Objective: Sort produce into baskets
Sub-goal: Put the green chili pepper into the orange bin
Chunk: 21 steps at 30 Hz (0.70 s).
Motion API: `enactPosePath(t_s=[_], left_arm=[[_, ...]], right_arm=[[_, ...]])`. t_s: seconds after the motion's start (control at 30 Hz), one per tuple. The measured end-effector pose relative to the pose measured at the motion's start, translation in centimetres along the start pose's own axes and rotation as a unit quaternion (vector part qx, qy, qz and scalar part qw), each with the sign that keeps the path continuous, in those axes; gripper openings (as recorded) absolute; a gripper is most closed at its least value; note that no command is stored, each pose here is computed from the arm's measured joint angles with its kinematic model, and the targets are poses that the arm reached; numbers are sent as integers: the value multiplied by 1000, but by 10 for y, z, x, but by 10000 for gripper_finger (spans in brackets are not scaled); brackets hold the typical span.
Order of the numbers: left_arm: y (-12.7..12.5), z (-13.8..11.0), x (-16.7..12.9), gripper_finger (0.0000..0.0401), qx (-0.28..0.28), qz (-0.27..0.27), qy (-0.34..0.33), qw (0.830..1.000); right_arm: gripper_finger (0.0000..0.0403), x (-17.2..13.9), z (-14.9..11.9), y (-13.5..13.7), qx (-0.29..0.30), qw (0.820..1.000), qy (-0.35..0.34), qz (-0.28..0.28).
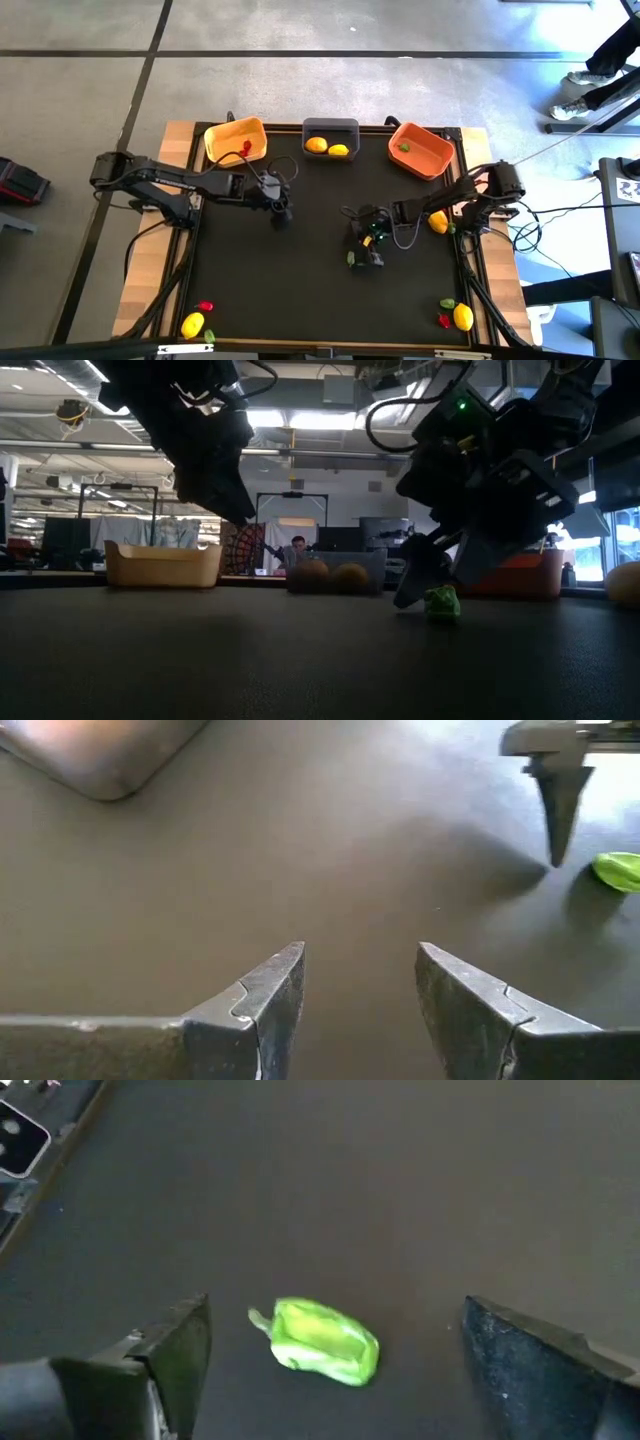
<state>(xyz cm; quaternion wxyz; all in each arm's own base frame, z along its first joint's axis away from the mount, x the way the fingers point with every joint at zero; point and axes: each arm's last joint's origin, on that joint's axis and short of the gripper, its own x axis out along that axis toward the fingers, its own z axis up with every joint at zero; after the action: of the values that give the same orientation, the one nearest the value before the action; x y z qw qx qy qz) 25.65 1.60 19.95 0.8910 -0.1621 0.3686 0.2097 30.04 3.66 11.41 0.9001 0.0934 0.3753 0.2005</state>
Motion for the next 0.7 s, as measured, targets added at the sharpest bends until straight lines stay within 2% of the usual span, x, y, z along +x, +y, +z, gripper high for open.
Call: enactPosePath(t_s=[0.7], left_arm=[[-8,-2,0,184,9,-14,-4,1000]], right_arm=[[167,2,-8,-2,-50,999,18,4]])
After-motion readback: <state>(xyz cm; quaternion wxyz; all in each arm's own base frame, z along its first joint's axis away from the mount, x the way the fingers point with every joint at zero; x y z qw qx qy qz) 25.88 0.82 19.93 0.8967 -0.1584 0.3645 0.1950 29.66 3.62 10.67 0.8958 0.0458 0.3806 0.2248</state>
